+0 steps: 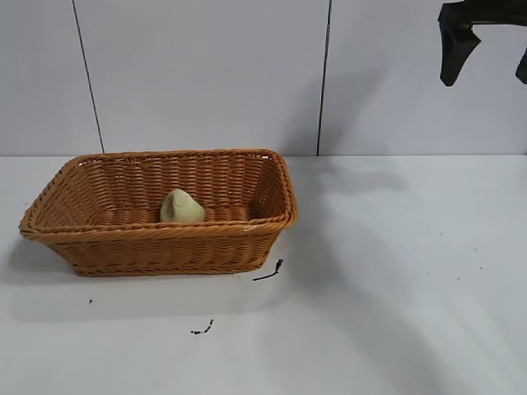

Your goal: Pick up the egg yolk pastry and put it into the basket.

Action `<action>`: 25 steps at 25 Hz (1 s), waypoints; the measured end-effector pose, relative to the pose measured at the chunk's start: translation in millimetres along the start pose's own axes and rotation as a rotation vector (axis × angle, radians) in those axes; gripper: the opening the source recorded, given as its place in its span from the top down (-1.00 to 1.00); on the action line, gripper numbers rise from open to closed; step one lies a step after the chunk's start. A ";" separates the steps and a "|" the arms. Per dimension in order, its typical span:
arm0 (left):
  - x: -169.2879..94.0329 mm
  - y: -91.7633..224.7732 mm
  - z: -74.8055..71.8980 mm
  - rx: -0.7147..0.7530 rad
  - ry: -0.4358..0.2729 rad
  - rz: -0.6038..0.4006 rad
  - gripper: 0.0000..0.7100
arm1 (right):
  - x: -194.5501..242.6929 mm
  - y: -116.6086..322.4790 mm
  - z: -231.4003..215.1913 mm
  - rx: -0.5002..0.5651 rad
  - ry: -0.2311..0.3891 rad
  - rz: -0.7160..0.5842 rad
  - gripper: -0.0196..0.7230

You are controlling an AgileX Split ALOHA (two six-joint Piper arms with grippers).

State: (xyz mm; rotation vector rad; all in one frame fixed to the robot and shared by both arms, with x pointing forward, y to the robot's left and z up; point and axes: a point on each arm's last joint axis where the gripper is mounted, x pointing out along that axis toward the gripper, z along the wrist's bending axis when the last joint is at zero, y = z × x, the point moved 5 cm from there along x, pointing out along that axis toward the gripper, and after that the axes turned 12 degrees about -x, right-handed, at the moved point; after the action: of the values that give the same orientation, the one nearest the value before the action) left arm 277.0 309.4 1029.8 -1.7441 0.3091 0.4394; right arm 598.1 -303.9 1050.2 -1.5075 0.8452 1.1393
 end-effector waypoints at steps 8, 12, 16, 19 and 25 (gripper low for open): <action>0.0 0.0 0.0 0.000 0.000 0.000 -0.96 | -22.9 129.4 37.5 0.000 -0.022 0.067 -0.92; 0.0 0.0 0.0 0.000 0.000 0.000 -0.96 | -24.9 185.7 53.0 -0.010 -0.005 0.009 -0.92; 0.0 0.0 0.0 0.000 0.000 0.000 -0.96 | -29.2 222.3 63.1 -0.015 0.046 -0.166 -0.92; 0.0 0.0 0.0 0.000 0.000 0.000 -0.96 | -32.8 246.7 70.2 -0.020 0.078 -0.290 -0.92; 0.0 0.0 0.0 0.000 0.000 0.000 -0.96 | -61.3 271.8 79.1 -0.034 0.156 -0.583 -0.92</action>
State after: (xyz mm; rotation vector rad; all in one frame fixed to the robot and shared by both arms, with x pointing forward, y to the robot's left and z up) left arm 277.0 309.4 1029.8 -1.7441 0.3091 0.4394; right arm 310.0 -292.9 1022.5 -1.7340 0.4357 0.6130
